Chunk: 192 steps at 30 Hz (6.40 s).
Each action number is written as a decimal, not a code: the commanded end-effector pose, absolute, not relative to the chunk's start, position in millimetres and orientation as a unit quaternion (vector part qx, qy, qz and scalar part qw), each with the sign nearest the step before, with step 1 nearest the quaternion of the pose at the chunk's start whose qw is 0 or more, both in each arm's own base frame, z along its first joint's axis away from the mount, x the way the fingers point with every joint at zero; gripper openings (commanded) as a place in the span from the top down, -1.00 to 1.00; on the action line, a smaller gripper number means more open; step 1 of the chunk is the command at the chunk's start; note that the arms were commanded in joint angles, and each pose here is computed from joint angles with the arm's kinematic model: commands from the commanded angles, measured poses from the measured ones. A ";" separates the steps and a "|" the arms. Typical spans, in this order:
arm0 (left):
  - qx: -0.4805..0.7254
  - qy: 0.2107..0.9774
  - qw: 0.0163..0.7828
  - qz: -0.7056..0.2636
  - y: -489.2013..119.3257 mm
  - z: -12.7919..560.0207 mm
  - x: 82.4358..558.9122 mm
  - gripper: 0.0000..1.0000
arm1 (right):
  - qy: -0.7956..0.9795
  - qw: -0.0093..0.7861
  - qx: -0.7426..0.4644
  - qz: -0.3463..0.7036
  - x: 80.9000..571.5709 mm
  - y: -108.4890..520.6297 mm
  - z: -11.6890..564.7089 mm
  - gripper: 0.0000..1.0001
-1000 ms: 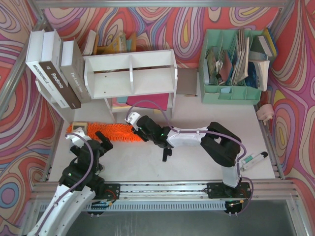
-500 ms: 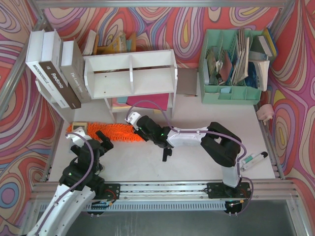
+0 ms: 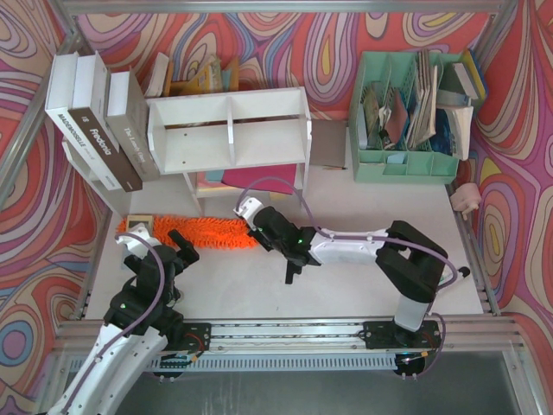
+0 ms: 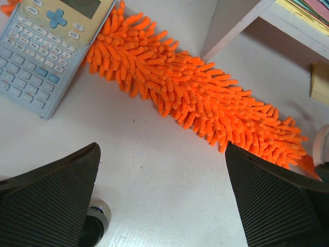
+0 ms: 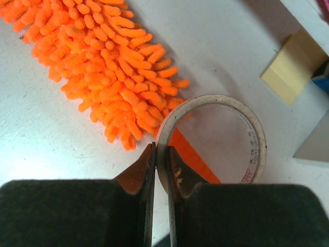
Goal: Dust the bookshelf with a duster
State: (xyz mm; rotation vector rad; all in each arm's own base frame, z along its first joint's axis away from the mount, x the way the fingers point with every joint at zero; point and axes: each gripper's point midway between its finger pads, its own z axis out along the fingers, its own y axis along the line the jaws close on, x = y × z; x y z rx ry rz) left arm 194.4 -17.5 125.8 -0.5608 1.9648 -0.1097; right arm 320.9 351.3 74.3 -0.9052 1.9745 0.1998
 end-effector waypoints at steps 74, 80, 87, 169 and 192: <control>-0.351 0.813 0.431 0.172 55.1 130.1 182.7 -0.97 | 0.825 0.458 -0.298 0.142 212.4 373.5 74.3 -0.69; -0.260 0.877 0.363 0.178 35.3 135.9 207.2 -0.97 | 0.815 0.480 -0.296 0.133 216.9 363.9 87.7 -0.74; -0.141 0.921 0.318 0.176 21.6 160.1 220.3 -0.97 | 0.800 0.503 -0.289 0.154 213.2 352.2 93.1 -0.78; 0.035 0.918 0.382 0.098 119.7 51.8 273.7 -0.97 | 0.758 0.568 -0.247 0.205 211.9 295.9 122.0 -0.94; 0.020 0.914 0.395 0.093 132.2 49.0 292.7 -0.97 | 0.763 0.557 -0.256 0.204 211.7 302.1 113.3 -0.94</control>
